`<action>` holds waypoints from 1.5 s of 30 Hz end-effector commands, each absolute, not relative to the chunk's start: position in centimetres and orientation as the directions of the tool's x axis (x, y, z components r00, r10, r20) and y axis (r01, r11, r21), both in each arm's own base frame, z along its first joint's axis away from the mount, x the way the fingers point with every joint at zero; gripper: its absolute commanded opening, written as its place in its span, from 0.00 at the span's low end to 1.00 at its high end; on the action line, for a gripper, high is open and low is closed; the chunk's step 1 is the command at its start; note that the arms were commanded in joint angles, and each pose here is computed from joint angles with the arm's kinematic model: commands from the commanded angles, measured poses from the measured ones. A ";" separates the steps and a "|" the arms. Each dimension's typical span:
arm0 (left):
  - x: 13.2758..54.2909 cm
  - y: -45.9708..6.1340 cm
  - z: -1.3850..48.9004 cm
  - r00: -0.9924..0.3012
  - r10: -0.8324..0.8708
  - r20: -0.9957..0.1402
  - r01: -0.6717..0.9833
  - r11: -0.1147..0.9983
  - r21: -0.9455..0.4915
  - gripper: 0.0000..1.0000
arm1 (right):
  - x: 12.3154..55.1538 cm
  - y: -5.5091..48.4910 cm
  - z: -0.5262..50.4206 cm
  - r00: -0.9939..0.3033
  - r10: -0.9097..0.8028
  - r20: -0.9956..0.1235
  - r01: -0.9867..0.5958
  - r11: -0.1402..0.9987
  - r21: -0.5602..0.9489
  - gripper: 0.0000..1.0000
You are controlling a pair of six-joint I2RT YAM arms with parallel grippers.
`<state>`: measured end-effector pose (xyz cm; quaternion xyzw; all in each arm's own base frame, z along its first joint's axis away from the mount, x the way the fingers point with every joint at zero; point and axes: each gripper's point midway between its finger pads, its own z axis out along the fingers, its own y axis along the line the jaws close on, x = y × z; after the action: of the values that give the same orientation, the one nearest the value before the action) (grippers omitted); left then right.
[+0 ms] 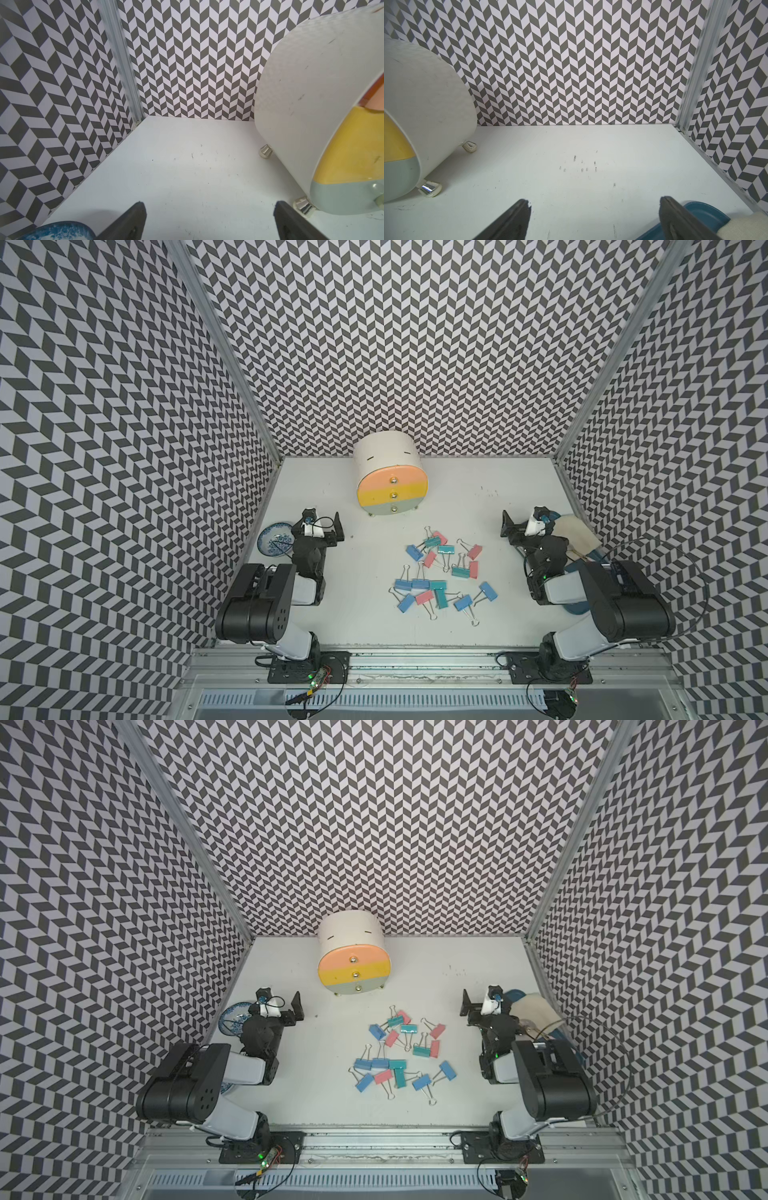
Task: Put the binder clips in the drawer according to color
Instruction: Open the drawer in the storage box.
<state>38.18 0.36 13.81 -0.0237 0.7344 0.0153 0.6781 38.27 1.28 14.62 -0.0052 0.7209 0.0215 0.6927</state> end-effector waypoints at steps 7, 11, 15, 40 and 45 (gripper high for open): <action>38.6 0.4 14.4 -0.065 -0.005 -0.998 -0.050 0.999 -0.002 1.00 | 38.2 1.3 15.7 0.010 0.025 -1.000 -0.039 0.999 0.025 1.00; 38.7 0.4 14.4 -0.067 -0.005 -0.998 -0.050 0.999 -0.002 1.00 | 38.2 1.2 15.8 0.011 0.027 -1.000 -0.038 0.999 0.026 1.00; 38.7 0.4 14.4 -0.067 -0.006 -0.998 -0.049 0.999 -0.003 1.00 | 38.2 1.2 15.7 0.010 0.028 -1.000 -0.036 0.999 0.028 1.00; 34.7 -0.8 21.7 -0.310 -0.522 -0.795 -0.169 0.853 -0.494 0.91 | 34.9 1.7 20.1 -0.340 0.569 -0.749 0.120 0.816 0.565 0.99; 33.8 -5.0 20.4 -0.503 -0.560 -0.658 -0.073 0.787 -0.613 0.73 | 33.6 5.7 20.5 -0.480 0.560 -0.675 -0.029 0.759 0.650 0.84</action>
<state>34.99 -1.80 21.76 -0.2012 0.7966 -0.1829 0.5399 34.78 2.96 20.57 0.1848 0.7943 0.2298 0.5312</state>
